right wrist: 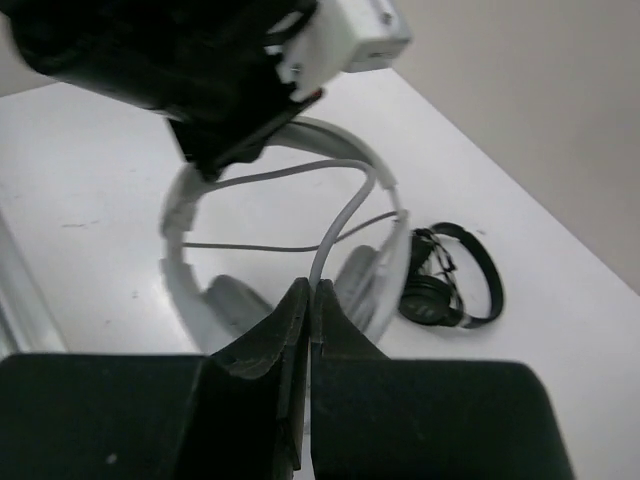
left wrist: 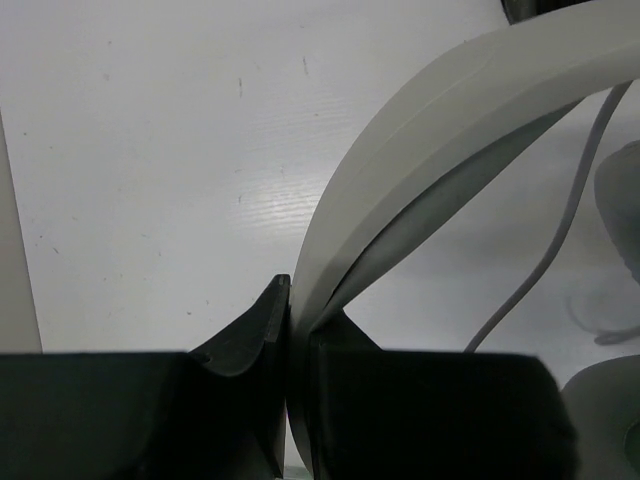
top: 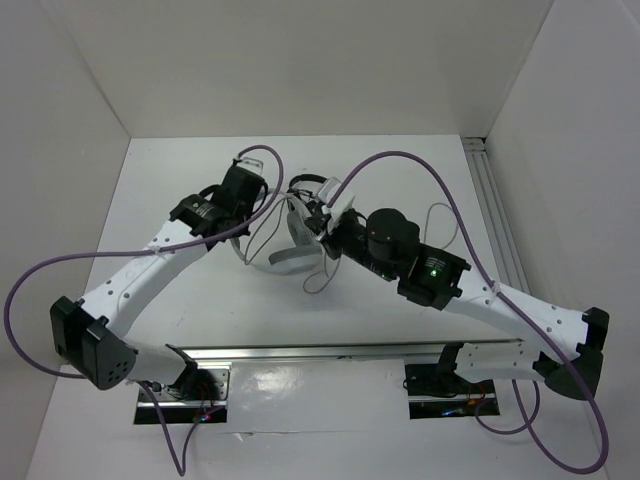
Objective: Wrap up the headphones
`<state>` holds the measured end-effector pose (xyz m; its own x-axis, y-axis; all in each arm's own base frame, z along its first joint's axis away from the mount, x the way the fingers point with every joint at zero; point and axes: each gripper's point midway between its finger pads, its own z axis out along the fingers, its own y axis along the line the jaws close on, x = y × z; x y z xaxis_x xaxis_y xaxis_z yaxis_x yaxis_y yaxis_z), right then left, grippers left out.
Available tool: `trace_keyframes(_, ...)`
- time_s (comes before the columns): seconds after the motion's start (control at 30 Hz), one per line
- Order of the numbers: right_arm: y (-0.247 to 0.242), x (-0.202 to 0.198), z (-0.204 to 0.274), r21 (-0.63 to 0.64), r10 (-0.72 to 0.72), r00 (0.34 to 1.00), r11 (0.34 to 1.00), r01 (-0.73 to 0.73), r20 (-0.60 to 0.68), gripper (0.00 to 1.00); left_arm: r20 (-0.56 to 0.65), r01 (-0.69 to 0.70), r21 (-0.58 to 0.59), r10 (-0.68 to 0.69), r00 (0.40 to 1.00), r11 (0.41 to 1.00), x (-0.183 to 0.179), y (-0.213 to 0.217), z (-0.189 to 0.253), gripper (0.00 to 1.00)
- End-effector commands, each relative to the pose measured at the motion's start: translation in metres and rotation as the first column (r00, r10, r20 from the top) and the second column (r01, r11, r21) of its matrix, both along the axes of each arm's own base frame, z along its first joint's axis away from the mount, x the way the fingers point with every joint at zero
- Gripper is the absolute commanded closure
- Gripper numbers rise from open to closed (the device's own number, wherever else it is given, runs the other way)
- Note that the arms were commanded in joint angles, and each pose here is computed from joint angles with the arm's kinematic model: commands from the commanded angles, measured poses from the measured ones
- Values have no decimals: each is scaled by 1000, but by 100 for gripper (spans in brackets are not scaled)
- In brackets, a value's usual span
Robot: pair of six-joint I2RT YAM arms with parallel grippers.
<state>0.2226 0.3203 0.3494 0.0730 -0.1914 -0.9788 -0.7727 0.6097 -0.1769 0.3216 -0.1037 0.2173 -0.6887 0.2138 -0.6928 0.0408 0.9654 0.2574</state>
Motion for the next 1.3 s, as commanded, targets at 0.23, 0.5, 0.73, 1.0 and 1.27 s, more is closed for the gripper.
trace_keyframes(0.23, -51, 60, 35, 27, -413, 894, 910, 415, 177, 100, 12, 305, -134, -306, 952, 943, -41, -43, 24, 100)
trace_keyframes(0.5, -57, 112, 5, 18, -487, 870, 873, 487, 82, 100, 65, 329, -159, -323, 944, 931, -65, -49, 57, 100)
trace_keyframes(0.73, -27, 112, -24, 101, -230, 970, 966, 237, -82, 100, 152, 315, -205, -288, 946, 927, -80, -42, 112, 100)
trace_keyframes(1.0, 16, 88, -43, 255, 30, 985, 967, 13, -168, 100, 153, 273, -226, -243, 958, 935, -81, -38, 137, 100)
trace_keyframes(1.27, 44, 75, -76, 342, 214, 954, 930, -134, -210, 93, 127, 251, -236, -226, 966, 939, -80, -41, 147, 100)
